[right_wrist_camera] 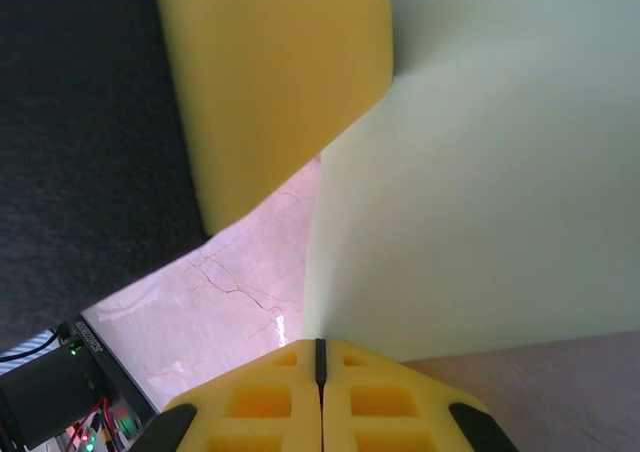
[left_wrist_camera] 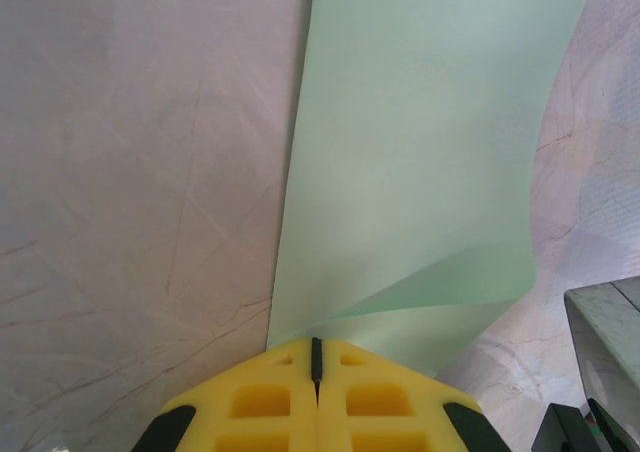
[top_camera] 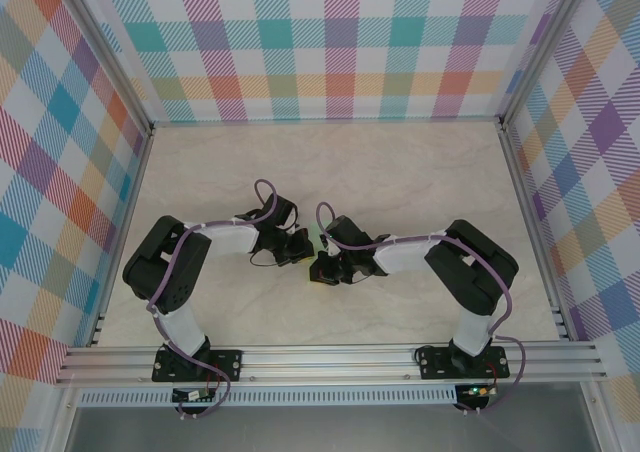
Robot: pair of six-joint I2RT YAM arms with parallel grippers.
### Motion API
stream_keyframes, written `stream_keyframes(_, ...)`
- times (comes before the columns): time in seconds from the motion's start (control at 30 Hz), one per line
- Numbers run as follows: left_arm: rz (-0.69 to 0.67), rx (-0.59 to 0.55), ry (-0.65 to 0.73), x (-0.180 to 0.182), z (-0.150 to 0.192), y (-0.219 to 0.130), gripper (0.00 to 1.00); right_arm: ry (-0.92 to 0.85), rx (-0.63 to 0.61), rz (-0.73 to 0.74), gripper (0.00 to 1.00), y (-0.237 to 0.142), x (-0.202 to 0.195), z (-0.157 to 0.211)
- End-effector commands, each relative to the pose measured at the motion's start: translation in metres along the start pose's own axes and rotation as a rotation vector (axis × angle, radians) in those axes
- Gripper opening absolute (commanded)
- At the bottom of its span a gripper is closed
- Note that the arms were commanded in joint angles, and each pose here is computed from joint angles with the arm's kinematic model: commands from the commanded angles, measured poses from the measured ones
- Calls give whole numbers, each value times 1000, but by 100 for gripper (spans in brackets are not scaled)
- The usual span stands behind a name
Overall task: Fold a paper plane with a square sheet of paper (pick it up from the middle)
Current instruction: Third fold the triangle at the center of the table.
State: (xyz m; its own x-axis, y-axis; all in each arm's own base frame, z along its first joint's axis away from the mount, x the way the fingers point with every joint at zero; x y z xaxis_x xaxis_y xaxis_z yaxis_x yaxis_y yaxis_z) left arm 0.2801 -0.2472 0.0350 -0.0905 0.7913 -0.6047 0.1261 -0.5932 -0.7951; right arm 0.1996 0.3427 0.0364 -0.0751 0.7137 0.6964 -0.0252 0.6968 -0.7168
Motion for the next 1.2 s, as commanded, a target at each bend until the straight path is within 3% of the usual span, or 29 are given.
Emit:
stream_keyframes(0.0, -60, 33, -34, 16, 14, 2, 0, -11, 25, -21, 6, 7, 5, 4)
stream_keyframes(0.37, -64, 31, -35, 17, 14, 2, 0, -47, -12, -49, 5, -2, 20, -1)
stream_keyframes(0.67, -64, 30, -37, 18, 14, 2, 0, -25, 11, -52, 5, 7, 14, 4)
stream_keyframes(0.97, -68, 32, -43, 19, 14, 3, 0, 8, 27, 34, 5, 17, -9, 7)
stream_keyframes(1.17, -68, 33, -42, 19, 14, 3, 0, -36, -11, -17, 5, 1, 14, 2)
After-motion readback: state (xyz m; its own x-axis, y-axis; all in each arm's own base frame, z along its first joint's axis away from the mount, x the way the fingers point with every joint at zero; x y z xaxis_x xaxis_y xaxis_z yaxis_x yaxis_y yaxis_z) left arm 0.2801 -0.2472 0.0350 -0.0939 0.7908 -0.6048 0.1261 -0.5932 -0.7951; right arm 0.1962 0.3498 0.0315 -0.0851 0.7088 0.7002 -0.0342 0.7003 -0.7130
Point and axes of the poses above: each hand's point on the last joint's axis, 136 mm out from that joint toward the fingers, its own y axis out along the fingers, its own x axis along the line the jaws close on, z = x × y, the point moved 2 cm from there along -y, back along the fingers
